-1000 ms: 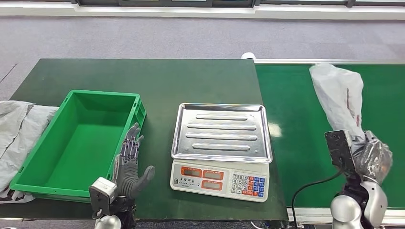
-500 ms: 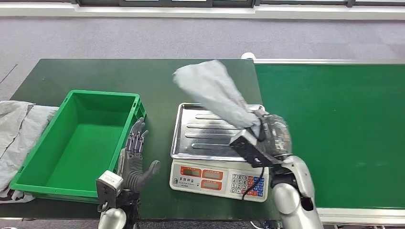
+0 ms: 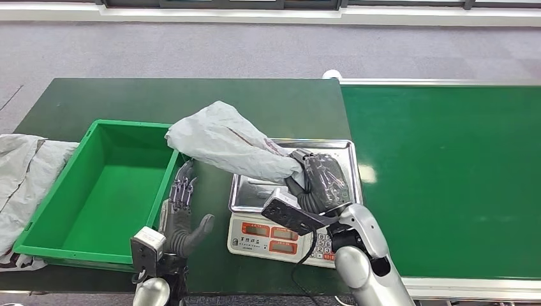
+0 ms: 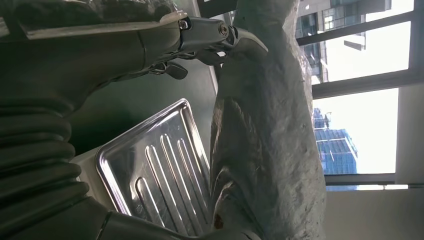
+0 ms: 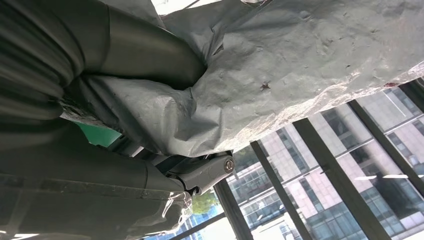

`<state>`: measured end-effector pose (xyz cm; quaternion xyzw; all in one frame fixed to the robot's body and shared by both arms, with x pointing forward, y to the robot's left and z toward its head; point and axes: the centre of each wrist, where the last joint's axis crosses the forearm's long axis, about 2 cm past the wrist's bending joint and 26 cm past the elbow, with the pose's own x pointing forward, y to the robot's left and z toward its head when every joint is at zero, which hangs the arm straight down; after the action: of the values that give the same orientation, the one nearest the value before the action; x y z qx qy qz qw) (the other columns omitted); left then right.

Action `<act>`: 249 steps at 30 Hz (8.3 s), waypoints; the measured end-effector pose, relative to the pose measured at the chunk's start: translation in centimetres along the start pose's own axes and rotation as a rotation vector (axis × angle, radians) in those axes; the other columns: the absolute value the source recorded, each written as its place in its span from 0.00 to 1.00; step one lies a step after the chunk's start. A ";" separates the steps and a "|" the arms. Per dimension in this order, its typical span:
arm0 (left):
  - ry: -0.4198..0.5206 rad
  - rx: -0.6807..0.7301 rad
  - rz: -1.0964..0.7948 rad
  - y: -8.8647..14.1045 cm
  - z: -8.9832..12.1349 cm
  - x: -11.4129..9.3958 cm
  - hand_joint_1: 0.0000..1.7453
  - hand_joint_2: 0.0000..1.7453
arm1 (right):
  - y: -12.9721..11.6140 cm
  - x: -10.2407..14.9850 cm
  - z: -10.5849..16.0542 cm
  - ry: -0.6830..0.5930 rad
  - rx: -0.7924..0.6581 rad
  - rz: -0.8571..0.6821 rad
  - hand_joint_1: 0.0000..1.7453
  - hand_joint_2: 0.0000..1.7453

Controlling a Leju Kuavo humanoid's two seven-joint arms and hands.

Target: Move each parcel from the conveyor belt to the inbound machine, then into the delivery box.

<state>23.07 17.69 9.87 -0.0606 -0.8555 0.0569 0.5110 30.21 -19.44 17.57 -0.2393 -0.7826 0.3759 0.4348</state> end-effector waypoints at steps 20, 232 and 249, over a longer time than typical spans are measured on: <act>0.012 0.012 0.001 0.0 0.2 -0.1 0.00 1.00 | 1.1 -1.2 0.7 0.112 0.063 0.073 0.00 1.00; -0.276 0.593 -0.728 22.6 -15.8 8.4 0.00 1.00 | -0.9 0.0 13.2 0.127 -0.799 -0.253 0.00 1.00; -0.311 0.573 -0.680 21.7 -15.6 8.8 0.00 1.00 | -0.9 -0.1 13.1 0.127 -0.795 -0.253 0.00 1.00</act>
<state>33.66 41.09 21.36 0.3759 -0.8430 0.1286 0.3625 18.94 -25.08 13.75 -0.3132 -0.8616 -0.0273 0.3986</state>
